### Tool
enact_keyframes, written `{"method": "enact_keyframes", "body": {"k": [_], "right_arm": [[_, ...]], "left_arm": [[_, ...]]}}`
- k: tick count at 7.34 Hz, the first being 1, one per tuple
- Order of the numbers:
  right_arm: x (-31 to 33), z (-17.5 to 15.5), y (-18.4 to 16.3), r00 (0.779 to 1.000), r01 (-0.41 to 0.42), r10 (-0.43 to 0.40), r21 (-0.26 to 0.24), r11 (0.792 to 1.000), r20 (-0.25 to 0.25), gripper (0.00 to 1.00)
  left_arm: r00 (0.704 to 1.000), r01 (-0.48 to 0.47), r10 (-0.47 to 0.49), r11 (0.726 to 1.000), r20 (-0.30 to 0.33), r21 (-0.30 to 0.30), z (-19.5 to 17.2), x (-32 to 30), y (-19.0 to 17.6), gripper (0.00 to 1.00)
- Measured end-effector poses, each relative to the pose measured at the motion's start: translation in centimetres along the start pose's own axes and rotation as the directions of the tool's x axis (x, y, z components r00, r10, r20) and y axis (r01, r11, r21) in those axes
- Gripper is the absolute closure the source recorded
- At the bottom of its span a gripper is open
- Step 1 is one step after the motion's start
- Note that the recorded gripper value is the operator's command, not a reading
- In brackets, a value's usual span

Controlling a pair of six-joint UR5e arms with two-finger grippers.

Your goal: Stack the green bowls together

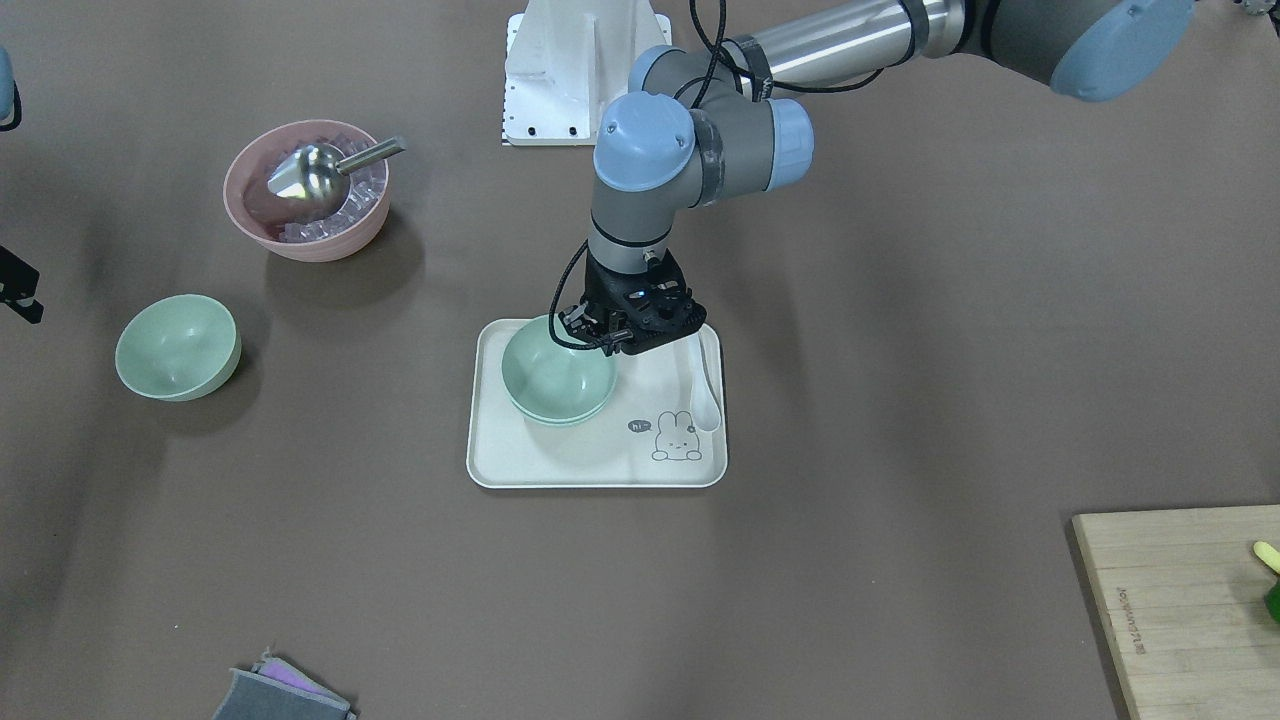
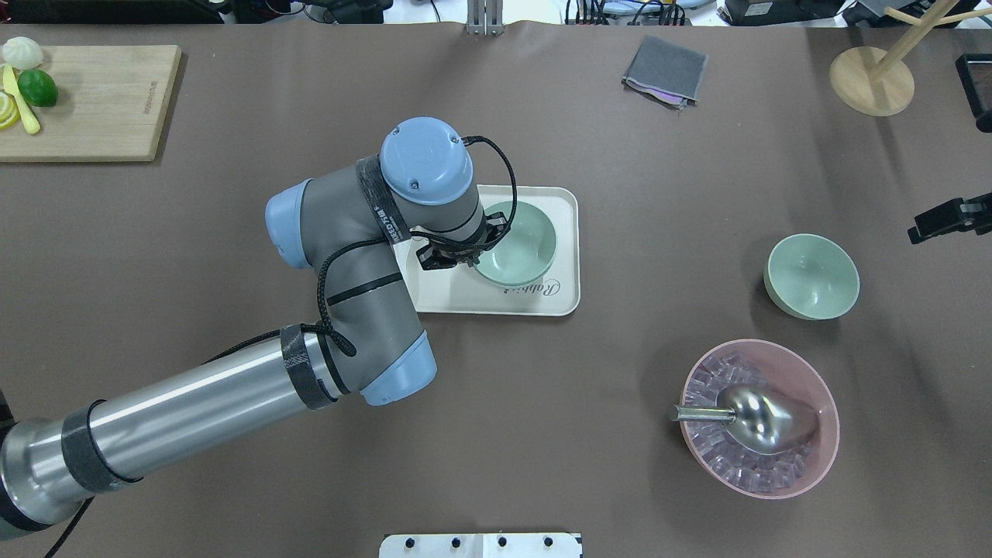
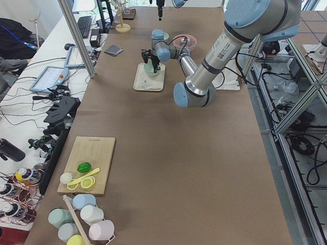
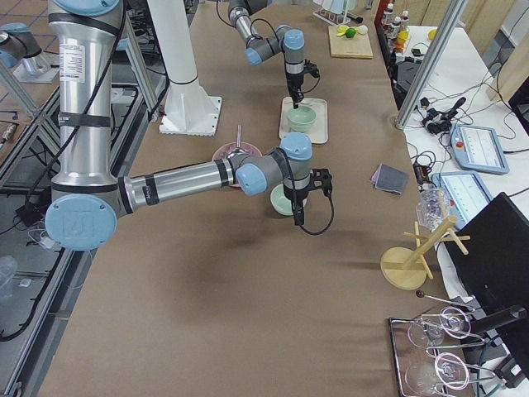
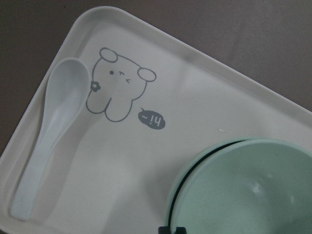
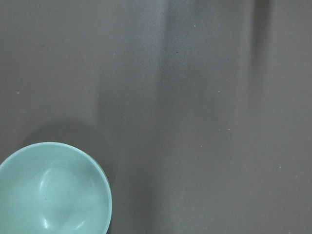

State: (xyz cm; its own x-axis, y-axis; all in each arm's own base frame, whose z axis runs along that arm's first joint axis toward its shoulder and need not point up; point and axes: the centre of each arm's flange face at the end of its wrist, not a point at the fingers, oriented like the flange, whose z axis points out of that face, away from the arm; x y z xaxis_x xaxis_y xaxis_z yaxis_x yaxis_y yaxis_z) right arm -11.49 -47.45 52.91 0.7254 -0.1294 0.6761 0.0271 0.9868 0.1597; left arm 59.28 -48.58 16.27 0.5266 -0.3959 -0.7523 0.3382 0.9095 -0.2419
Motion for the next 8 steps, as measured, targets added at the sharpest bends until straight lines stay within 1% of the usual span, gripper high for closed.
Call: {"method": "enact_keyframes", "body": {"k": [1,2,3,4,6,8], "right_arm": [[0.0,0.0,0.0,1.0,0.0,0.0,0.0,1.0,0.0,0.0],[0.0,0.0,0.0,1.0,-0.001,0.001,0.0,1.0,-0.001,0.0],[0.0,0.0,0.0,1.0,-0.001,0.001,-0.001,1.0,-0.001,0.0],[0.0,0.0,0.0,1.0,0.0,0.0,-0.001,1.0,-0.001,0.0],[0.0,0.0,-0.1,1.0,-0.001,0.001,0.0,1.0,-0.002,0.0],[0.0,0.0,-0.1,1.0,0.0,0.0,0.0,1.0,-0.002,0.0]], "left_arm": [[1.0,-0.004,0.004,1.0,-0.007,-0.001,0.0,0.0,0.0,1.0],[1.0,-0.007,0.007,1.0,-0.013,-0.001,-0.1,0.0,0.0,0.25],[1.0,-0.01,0.01,1.0,-0.016,0.0,-0.1,0.0,0.0,0.02],[1.0,-0.016,0.016,1.0,-0.021,0.01,-0.3,0.0,0.0,0.02],[0.998,-0.032,0.033,0.999,-0.05,0.027,-1.8,0.3,0.2,0.02],[0.995,-0.059,0.06,0.998,-0.079,0.012,-3.7,-0.3,0.4,0.02]]}}
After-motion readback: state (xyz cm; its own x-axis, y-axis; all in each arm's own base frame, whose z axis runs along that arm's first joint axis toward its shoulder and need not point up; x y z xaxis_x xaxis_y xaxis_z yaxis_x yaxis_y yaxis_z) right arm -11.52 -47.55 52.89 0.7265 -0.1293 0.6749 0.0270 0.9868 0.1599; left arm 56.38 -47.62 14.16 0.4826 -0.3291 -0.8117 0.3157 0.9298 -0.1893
